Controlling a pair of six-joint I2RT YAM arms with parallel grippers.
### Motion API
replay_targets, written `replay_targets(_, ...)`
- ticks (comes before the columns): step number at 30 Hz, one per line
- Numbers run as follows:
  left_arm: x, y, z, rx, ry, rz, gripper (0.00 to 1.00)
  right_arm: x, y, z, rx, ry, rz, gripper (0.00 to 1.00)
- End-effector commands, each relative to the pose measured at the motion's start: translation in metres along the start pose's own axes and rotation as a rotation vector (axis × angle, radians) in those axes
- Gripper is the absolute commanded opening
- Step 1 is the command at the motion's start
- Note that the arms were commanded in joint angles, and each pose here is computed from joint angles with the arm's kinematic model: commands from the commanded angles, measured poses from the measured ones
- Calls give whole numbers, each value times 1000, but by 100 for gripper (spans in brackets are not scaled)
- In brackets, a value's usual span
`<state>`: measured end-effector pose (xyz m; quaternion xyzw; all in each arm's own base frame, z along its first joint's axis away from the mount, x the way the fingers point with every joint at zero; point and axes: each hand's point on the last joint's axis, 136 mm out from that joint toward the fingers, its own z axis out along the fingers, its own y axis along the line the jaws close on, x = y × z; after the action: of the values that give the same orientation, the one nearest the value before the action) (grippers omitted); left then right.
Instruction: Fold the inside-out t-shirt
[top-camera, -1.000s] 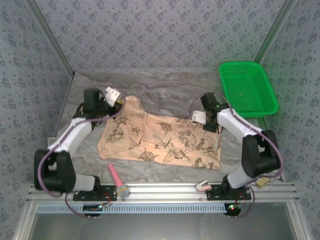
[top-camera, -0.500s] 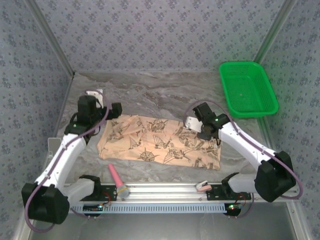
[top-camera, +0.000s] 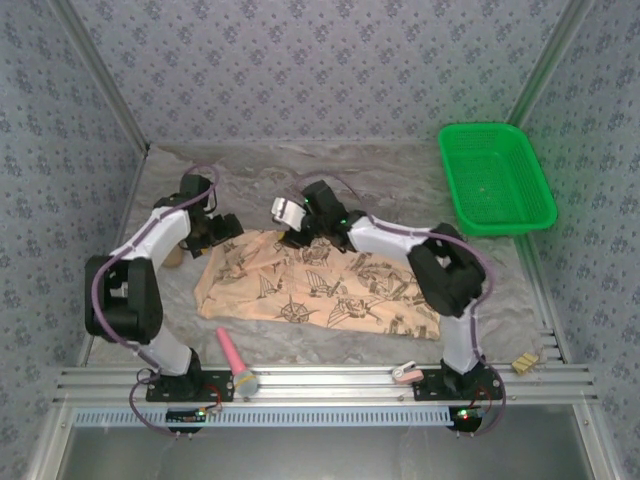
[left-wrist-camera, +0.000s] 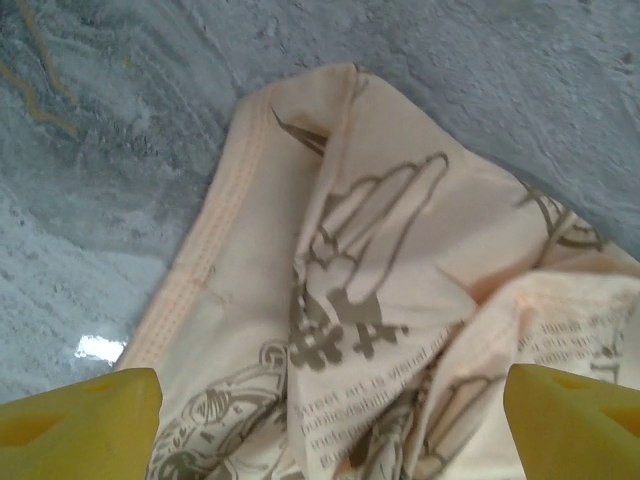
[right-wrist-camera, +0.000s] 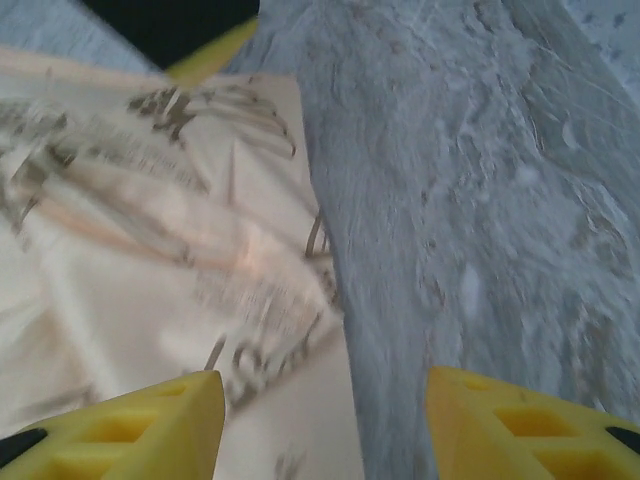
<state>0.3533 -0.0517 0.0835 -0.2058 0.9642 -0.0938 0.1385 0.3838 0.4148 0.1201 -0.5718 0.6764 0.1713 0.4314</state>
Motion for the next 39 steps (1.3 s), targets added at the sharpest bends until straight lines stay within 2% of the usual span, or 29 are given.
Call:
replay_targets(1, -6, 1, 1, -21, 45, -33, 88, -5, 0, 26, -95, 6, 81, 60)
replay_targets(4, -11, 3, 11, -38, 70, -40, 88, 7, -3, 49, -148, 58, 178, 62)
replay_targets(7, -12, 6, 22, -58, 108, -56, 88, 5, 8, 58, -240, 120, 191, 62)
replay_targets(10, -12, 17, 31, -111, 126, -112, 88, 13, 25, 59, -377, 230, 255, 56)
replay_targets(12, -12, 16, 37, -90, 137, -131, 88, 19, 29, 58, -408, 280, 291, 55)
replay_targets(18, -12, 20, 46, -106, 157, -134, 88, 32, 23, 59, -401, 336, 385, 55)
replay_targets(22, -9, 21, 48, -102, 164, -136, 88, 36, 21, 55, -371, 388, 410, 57)
replay_targets(25, -8, 21, 49, -93, 169, -138, 88, 35, 14, 56, -322, 419, 492, 58)
replay_targets(30, -6, 19, 49, -78, 175, -141, 88, 15, 0, 61, -288, 337, 763, 56)
replay_targets(32, -6, 20, 49, -80, 177, -136, 88, 19, -4, 68, -247, 320, 866, 55)
replay_targets(35, -5, 20, 50, -75, 182, -139, 88, 29, -6, 73, -197, 345, 882, 55)
replay_targets(37, -4, 22, 50, -75, 183, -140, 88, 31, -2, 76, -219, 347, 887, 54)
replay_targets(39, -4, 23, 51, -76, 186, -141, 88, 30, 1, 76, -241, 345, 882, 47)
